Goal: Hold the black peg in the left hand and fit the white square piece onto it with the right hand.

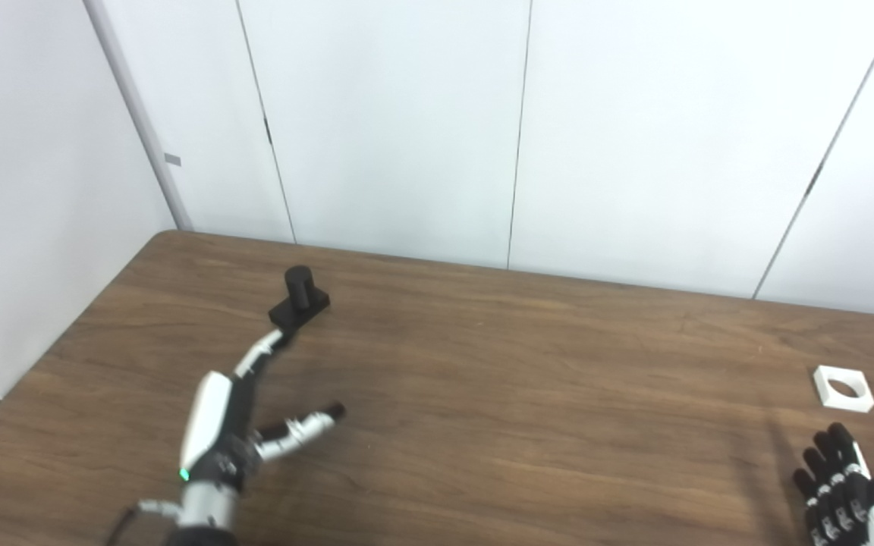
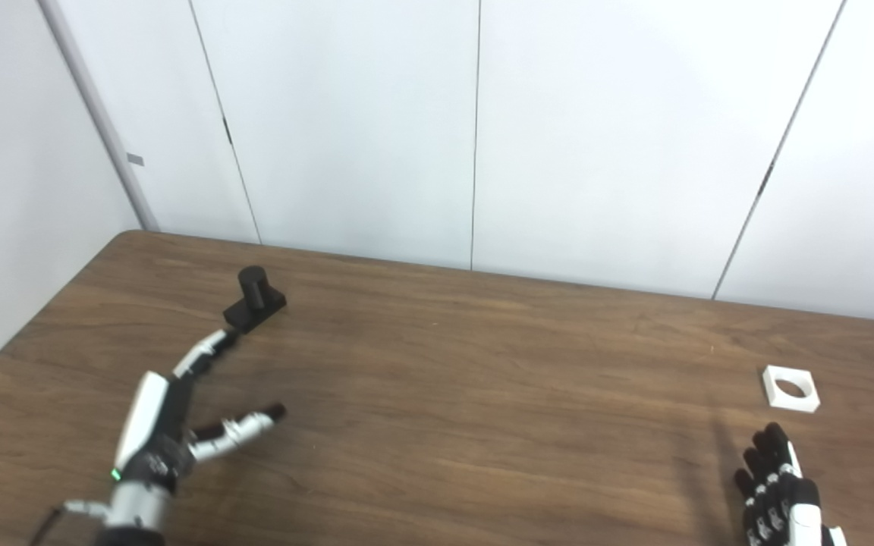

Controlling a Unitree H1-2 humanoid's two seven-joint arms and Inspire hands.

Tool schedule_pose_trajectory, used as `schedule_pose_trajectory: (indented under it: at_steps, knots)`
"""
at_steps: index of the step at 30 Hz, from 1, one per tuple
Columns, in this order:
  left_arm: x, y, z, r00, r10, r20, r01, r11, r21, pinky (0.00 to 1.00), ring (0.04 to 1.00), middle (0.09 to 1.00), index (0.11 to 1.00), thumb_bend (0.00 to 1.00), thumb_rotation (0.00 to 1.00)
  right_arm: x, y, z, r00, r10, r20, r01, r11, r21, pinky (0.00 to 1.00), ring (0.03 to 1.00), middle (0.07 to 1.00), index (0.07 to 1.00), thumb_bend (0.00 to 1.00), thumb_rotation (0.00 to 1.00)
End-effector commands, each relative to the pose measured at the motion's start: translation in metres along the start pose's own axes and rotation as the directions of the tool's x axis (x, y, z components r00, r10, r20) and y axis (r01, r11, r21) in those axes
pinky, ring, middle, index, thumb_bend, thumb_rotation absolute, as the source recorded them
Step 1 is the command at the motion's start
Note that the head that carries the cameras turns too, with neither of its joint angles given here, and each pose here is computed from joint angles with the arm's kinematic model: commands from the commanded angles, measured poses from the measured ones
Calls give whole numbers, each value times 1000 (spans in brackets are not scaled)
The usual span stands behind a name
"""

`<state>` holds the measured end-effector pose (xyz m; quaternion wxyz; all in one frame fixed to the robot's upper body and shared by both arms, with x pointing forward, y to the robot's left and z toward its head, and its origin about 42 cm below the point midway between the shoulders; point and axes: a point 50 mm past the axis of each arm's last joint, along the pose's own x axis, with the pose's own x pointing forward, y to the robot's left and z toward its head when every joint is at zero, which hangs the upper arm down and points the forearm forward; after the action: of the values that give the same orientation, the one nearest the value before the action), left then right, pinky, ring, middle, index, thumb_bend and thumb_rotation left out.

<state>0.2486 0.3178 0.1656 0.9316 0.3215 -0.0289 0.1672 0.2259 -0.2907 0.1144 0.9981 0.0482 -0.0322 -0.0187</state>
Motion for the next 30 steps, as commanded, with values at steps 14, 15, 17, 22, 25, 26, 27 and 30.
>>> schedule_pose_trajectory:
  at_steps: [14, 15, 17, 22, 25, 26, 27, 30]
  knots:
    - [59, 42, -2, 995, 92, 28, -96, 979, 182, 902, 963, 899, 834, 814, 346, -11, 0, -2, 1000, -5, -29, 5, 1000, -8, 1000, 1000, 995, 989, 491, 1000]
    - [64, 42, -4, 995, 98, 20, -100, 976, 195, 892, 960, 895, 829, 818, 350, -11, 0, -2, 1000, -6, -31, 5, 1000, -10, 1000, 1000, 992, 986, 495, 1000]
    - [71, 43, -8, 995, 103, 3, -101, 970, 220, 892, 964, 896, 828, 815, 345, -11, 0, -2, 999, -6, -32, 6, 1000, -16, 1000, 1000, 991, 985, 502, 1000]
    - [92, 41, -17, 994, 107, -31, -94, 955, 282, 910, 962, 899, 825, 831, 377, -11, -1, -3, 999, -3, -32, 3, 1000, -15, 1000, 1000, 994, 989, 495, 1000]
    - [105, 38, -23, 993, 110, -32, -95, 946, 310, 984, 947, 893, 816, 832, 356, -12, -1, -4, 999, -5, -33, 4, 1000, -14, 1000, 1000, 993, 986, 496, 1000]
    - [109, 37, -24, 994, 109, -33, -93, 945, 315, 992, 948, 895, 817, 832, 355, -12, -1, -4, 999, -4, -33, 3, 1000, -14, 1000, 1000, 993, 986, 496, 1000]
    - [113, 35, -25, 994, 107, -34, -91, 943, 321, 996, 948, 896, 817, 836, 357, -12, -1, -4, 999, -4, -34, 3, 1000, -14, 1000, 1000, 993, 986, 494, 1000]
    - [124, 33, -27, 994, 102, -33, -85, 933, 349, 1000, 944, 894, 817, 856, 383, -13, -1, -4, 999, -6, -37, 6, 1000, -15, 1000, 1000, 995, 989, 489, 1000]
